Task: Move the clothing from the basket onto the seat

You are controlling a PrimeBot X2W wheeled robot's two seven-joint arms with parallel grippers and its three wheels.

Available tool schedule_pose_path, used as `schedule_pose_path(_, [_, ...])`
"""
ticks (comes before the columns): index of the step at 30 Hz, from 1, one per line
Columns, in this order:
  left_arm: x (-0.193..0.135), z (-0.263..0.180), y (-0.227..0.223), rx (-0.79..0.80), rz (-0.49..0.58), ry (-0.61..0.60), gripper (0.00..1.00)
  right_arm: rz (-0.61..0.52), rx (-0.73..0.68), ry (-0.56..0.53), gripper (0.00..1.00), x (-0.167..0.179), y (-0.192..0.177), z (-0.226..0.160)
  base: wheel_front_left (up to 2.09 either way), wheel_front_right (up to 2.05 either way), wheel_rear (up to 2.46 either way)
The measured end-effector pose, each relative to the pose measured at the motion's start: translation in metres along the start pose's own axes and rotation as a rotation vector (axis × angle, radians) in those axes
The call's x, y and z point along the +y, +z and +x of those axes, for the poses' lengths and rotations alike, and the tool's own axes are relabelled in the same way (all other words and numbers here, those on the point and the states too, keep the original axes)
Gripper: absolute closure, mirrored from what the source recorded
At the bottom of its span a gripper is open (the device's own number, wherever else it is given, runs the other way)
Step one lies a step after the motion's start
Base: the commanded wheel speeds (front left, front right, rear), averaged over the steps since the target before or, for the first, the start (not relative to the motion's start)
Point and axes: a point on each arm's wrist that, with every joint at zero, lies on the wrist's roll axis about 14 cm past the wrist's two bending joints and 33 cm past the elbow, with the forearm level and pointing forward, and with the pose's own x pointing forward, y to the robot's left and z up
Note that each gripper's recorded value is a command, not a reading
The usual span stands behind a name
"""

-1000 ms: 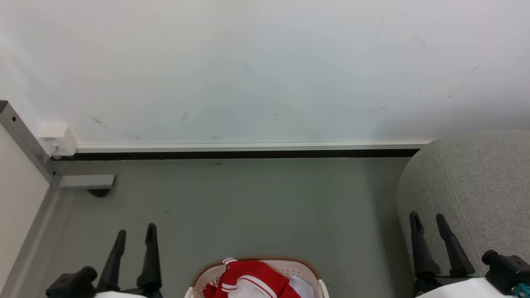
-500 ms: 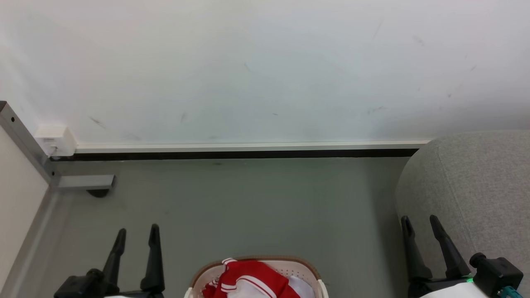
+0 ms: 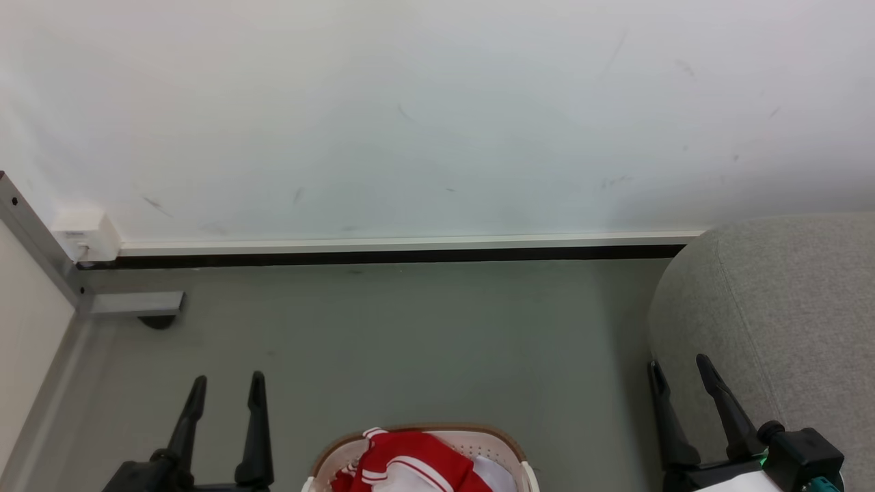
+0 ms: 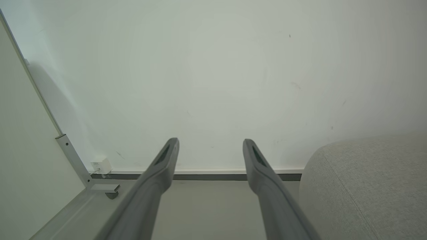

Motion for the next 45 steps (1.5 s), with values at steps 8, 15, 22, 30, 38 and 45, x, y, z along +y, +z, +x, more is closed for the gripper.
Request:
schedule_pose_path(8, [-0.0038, -0.0002, 0.0025, -0.018, 0.048, -0.015, 0.0, -0.047, -0.015, 0.018, 0.0, 0.0038, 0.0028, 0.0001, 0.0, 0.0, 0.0])
schedule_pose_path(15, [-0.0065, 0.0004, 0.0048, -0.032, 0.093, -0.029, 0.0, -0.077, -0.024, 0.034, 0.0, 0.0076, 0.0045, -0.0005, 0.0, 0.0, 0.0])
schedule_pose_path(22, [-0.0069, 0.001, 0.0048, -0.036, 0.1, -0.032, 0.0, -0.086, -0.03, 0.036, 0.0, 0.008, 0.0058, -0.0006, 0.0, 0.0, 0.0])
schedule_pose_path(30, [-0.007, 0.0012, 0.0037, -0.033, 0.098, -0.032, 0.0, -0.081, -0.031, 0.035, 0.0, 0.0078, 0.0061, -0.0005, 0.0, 0.0, 0.0])
schedule_pose_path(38, [-0.0072, 0.0012, 0.0028, -0.03, 0.097, -0.033, 0.0, -0.073, -0.03, 0.032, 0.0, 0.0069, 0.0054, -0.0004, 0.0, 0.0, 0.0])
schedule_pose_path(45, [-0.0084, 0.0034, -0.0005, -0.021, 0.096, -0.037, 0.0, -0.072, -0.031, 0.023, 0.0, 0.0041, 0.0058, -0.0002, 0.0, 0.0, 0.0])
